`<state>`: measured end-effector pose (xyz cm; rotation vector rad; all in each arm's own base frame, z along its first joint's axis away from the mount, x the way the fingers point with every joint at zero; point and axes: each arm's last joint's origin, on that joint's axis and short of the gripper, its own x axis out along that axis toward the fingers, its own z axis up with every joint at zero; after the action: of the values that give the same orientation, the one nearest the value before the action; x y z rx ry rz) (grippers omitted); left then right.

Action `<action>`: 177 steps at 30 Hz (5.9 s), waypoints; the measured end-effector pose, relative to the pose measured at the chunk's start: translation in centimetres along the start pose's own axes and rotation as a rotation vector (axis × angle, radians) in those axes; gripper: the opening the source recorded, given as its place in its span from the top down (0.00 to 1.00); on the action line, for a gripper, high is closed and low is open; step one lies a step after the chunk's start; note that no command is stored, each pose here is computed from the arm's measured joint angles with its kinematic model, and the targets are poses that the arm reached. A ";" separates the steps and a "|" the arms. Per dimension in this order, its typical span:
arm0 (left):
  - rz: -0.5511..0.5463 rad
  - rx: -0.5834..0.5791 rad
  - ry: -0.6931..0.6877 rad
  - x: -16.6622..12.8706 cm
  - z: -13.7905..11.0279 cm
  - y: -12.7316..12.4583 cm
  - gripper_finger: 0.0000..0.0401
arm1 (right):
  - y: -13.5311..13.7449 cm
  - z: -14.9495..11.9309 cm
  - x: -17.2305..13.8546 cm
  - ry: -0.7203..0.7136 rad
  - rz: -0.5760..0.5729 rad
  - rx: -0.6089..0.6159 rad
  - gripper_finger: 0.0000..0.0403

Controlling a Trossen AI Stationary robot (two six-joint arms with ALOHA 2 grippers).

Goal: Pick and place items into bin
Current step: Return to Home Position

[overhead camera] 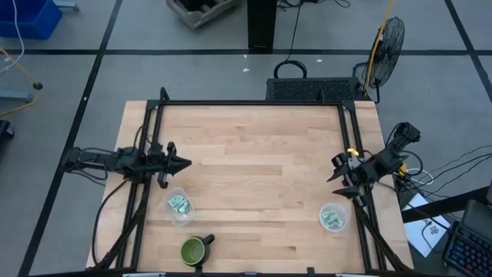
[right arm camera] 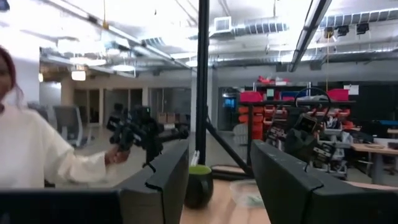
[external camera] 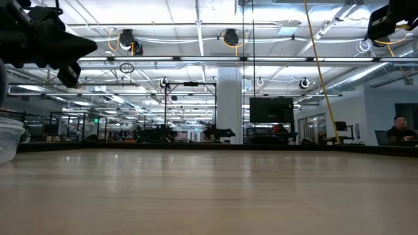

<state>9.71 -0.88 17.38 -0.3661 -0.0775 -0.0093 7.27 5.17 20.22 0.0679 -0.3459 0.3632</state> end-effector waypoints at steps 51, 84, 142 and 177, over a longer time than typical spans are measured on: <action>0.009 0.064 0.045 0.1 -0.3 0.3 0.94 | 0.0 -4.2 -0.1 0.421 -0.120 -0.093 0.59; 0.009 0.064 0.045 0.1 -0.3 0.3 0.94 | 0.0 -4.2 -0.1 0.421 -0.121 -0.103 0.59; 0.009 0.064 0.043 0.1 -0.3 0.3 0.94 | 0.0 -4.2 -0.1 0.420 -0.121 -0.103 0.59; 0.008 0.064 0.044 0.1 -0.3 0.3 0.94 | 0.0 -4.2 -0.1 0.420 -0.121 -0.102 0.59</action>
<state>9.86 -0.75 17.00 -0.3024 -0.0331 -0.0065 8.48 5.69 16.26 -0.0874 0.0557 0.2315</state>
